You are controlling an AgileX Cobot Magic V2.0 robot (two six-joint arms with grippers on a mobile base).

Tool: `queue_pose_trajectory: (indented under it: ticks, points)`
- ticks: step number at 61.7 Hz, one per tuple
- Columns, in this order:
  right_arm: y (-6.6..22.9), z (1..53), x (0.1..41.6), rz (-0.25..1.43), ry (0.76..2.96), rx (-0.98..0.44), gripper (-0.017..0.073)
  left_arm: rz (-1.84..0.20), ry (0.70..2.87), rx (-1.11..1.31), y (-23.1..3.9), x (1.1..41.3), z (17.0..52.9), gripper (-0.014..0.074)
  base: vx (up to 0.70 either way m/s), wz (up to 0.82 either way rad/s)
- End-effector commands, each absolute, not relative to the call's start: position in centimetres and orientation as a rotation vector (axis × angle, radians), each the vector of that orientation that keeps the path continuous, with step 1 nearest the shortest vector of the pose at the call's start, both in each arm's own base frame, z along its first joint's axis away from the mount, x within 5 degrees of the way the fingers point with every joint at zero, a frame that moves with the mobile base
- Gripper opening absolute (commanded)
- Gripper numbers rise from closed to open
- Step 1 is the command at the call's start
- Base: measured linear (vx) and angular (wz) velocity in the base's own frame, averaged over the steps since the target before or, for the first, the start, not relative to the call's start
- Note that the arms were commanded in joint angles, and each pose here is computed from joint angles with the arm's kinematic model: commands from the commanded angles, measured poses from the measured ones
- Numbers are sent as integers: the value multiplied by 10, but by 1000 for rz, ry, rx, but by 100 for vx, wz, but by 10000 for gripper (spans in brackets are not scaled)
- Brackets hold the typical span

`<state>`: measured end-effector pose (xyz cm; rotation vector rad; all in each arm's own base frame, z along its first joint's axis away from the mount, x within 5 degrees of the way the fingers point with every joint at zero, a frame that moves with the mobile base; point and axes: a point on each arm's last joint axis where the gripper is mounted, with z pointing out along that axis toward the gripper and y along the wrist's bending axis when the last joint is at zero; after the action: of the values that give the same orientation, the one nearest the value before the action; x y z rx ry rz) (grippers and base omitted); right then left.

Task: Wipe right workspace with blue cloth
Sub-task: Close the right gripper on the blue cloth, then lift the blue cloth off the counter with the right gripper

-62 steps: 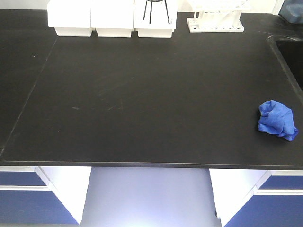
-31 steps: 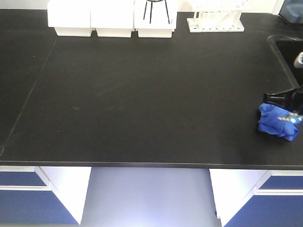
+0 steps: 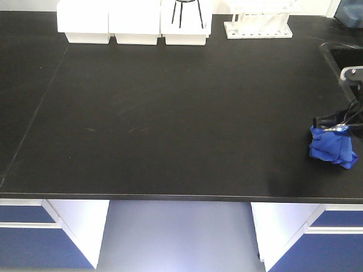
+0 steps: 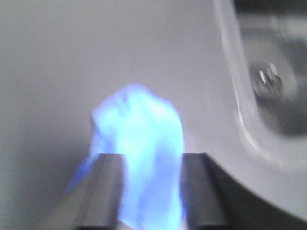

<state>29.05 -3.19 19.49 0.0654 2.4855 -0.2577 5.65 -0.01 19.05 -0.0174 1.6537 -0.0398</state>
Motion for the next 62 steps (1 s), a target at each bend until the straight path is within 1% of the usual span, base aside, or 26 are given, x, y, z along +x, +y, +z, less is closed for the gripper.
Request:
queue_pose_trajectory:
  ticks: [1,5,11,16,21,31,37,41,46,48,51,53,57,59,62]
  points:
    - [-35,205,300,-241,2416,88,422,-60,1586,-10,-1,57,189,-6,0,0]
    - [-39,200,304,-188,2394,167,441,-60,1586,-10,-1,57,189,-6,0,0]
    - [-46,192,310,-113,2358,258,444,-60,1586,-10,-1,57,189,-6,0,0]
    - [-50,184,312,-106,2371,285,444,-60,1586,-10,-1,57,189,-6,0,0]
    - [-52,177,314,-108,2391,287,444,-60,1586,-10,-1,57,189,-6,0,0]
    - [-51,162,318,-106,2422,226,438,-60,1586,-10,-1,57,189,-6,0,0]
    - [-49,156,321,-79,2419,207,412,-60,1586,-10,-1,57,189,-6,0,0]
    - [-48,155,322,-66,2413,202,367,-60,1586,-10,-1,57,189,-6,0,0]
    - [-48,155,323,-59,2406,198,283,-60,1586,-10,-1,57,189,-6,0,0]
    - [-48,156,323,-64,2408,200,244,-60,1586,-10,-1,57,189,-6,0,0]
    - [-48,157,322,-65,2406,200,162,-60,1586,-10,-1,57,189,-6,0,0]
    - [-48,158,322,-65,2401,200,132,-60,1586,-10,-1,57,189,-6,0,0]
    - [-48,165,321,-71,2385,198,33,-60,1586,-10,-1,57,189,-6,0,0]
    - [-48,169,320,-75,2373,193,-3,-60,1586,-10,-1,57,189,-6,0,0]
    - [-48,177,319,-83,2351,177,-13,-60,1586,-10,-1,57,189,-6,0,0]
